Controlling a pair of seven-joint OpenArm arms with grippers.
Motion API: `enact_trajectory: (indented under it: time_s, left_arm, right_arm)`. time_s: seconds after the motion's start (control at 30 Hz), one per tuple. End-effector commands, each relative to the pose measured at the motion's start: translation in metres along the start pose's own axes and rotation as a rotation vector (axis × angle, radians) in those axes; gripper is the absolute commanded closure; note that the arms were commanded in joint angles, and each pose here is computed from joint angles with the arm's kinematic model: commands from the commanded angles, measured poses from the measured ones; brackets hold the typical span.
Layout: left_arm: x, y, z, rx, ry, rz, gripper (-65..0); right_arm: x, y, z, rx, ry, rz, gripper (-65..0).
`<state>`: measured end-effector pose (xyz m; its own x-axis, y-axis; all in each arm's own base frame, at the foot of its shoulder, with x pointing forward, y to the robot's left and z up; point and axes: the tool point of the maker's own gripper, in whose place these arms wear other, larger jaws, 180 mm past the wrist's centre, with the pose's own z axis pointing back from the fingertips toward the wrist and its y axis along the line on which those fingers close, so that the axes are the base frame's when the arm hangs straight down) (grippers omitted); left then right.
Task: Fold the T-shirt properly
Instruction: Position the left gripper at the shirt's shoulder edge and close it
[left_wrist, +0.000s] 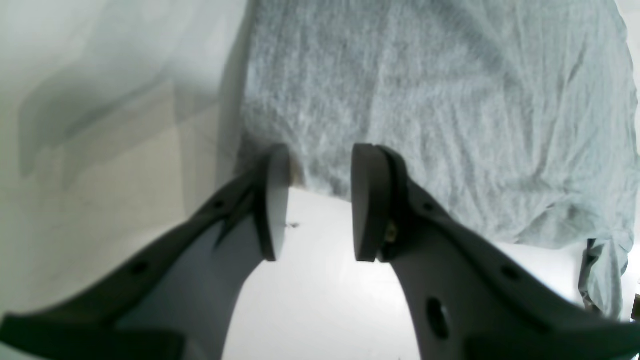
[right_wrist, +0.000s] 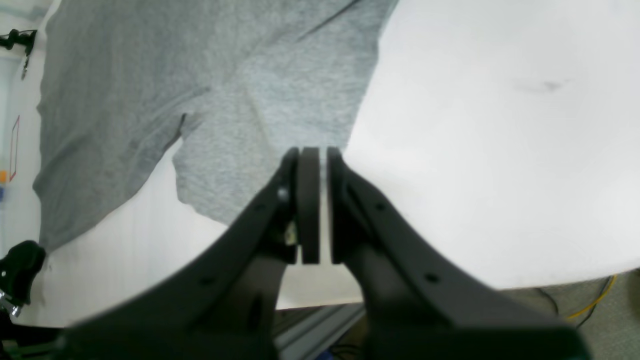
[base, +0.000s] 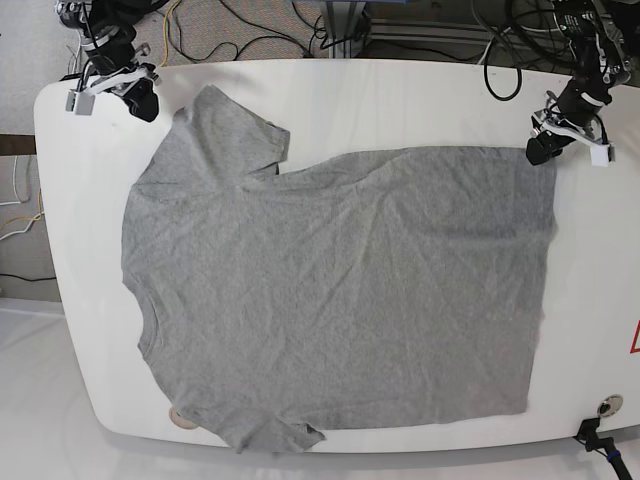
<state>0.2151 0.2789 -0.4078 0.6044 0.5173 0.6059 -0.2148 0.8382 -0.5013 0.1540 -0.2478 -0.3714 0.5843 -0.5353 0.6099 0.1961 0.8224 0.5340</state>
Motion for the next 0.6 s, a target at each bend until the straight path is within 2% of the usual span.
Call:
enact_trajectory:
  time_s: [0.0,0.03,0.3,0.57]
  left_arm:
    - [0.014,-0.005,0.002,-0.025,-0.041,-0.019,-19.1]
    - [0.01,-0.006,-0.001,-0.018,-0.03,-0.025,-18.4]
    - [0.014,-0.009,-0.01,-0.021,-0.04,-0.028,-18.1]
    - [0.002,-0.005,-0.023,-0.002,-0.008,0.008,-17.1]
  right_arm:
    - [0.009,0.002,0.004,0.013,-0.029,0.01,-2.6]
    - [0.004,0.001,0.002,-0.003,0.0,0.02,0.0]
    - [-0.001,0.0,0.002,-0.003,0.025,0.022,0.0]
    - [-0.002,-0.001,0.002,-0.004,0.029,0.018,0.0]
